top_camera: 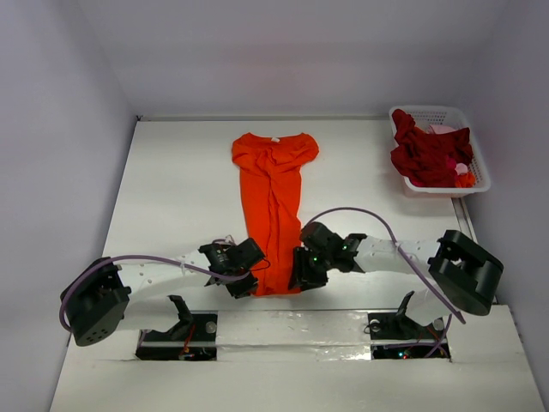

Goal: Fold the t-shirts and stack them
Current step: Grab the bottom of the folded rectangular tshirt with both arms

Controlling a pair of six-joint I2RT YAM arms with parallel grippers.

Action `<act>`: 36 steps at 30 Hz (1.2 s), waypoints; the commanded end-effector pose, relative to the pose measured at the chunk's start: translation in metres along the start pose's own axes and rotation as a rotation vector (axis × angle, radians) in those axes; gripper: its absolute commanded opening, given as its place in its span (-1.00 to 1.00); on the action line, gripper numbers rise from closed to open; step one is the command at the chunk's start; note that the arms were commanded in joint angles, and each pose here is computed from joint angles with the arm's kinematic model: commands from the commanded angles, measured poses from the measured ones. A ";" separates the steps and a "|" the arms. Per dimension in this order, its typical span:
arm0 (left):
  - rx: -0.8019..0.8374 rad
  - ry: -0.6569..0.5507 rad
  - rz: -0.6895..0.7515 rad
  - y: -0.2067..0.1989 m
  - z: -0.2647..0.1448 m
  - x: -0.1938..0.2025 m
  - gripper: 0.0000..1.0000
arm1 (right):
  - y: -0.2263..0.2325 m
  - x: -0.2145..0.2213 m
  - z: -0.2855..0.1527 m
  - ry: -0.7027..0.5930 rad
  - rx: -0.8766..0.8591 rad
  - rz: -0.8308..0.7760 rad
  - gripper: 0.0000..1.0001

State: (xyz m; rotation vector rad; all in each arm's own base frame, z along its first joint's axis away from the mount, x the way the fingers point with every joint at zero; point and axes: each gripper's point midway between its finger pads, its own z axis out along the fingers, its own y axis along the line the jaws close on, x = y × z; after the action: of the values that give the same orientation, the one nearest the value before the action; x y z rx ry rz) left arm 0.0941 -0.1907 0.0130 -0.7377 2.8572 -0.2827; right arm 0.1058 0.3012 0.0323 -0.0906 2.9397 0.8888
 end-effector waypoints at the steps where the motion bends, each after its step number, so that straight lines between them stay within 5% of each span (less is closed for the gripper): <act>1: -0.023 -0.044 -0.018 0.002 -0.004 -0.007 -0.64 | 0.001 0.005 0.004 0.021 -0.007 -0.006 -0.02; 9: -0.019 -0.040 -0.022 0.002 -0.004 -0.007 -0.64 | -0.001 0.005 0.012 0.037 0.001 -0.016 -0.04; 12: -0.022 -0.040 -0.021 0.002 -0.004 -0.007 -0.64 | -0.002 0.004 0.013 0.033 0.003 -0.019 -0.29; 15: -0.021 -0.040 -0.023 0.002 -0.004 -0.007 -0.65 | -0.001 0.003 0.012 0.027 0.008 -0.019 -0.83; 19: -0.021 -0.038 -0.021 0.001 -0.004 -0.006 -0.65 | -0.001 0.002 0.012 0.022 0.009 -0.020 -1.00; 36: 0.088 -0.081 -0.006 -0.049 -0.045 -0.021 -0.99 | 0.019 -0.017 -0.010 -0.045 0.018 -0.064 -1.00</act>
State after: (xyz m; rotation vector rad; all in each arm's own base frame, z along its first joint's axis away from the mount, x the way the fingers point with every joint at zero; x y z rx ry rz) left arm 0.1142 -0.2155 0.0528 -0.7289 2.8017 -0.3801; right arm 0.1086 0.3023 0.0287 -0.1272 2.9702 0.8274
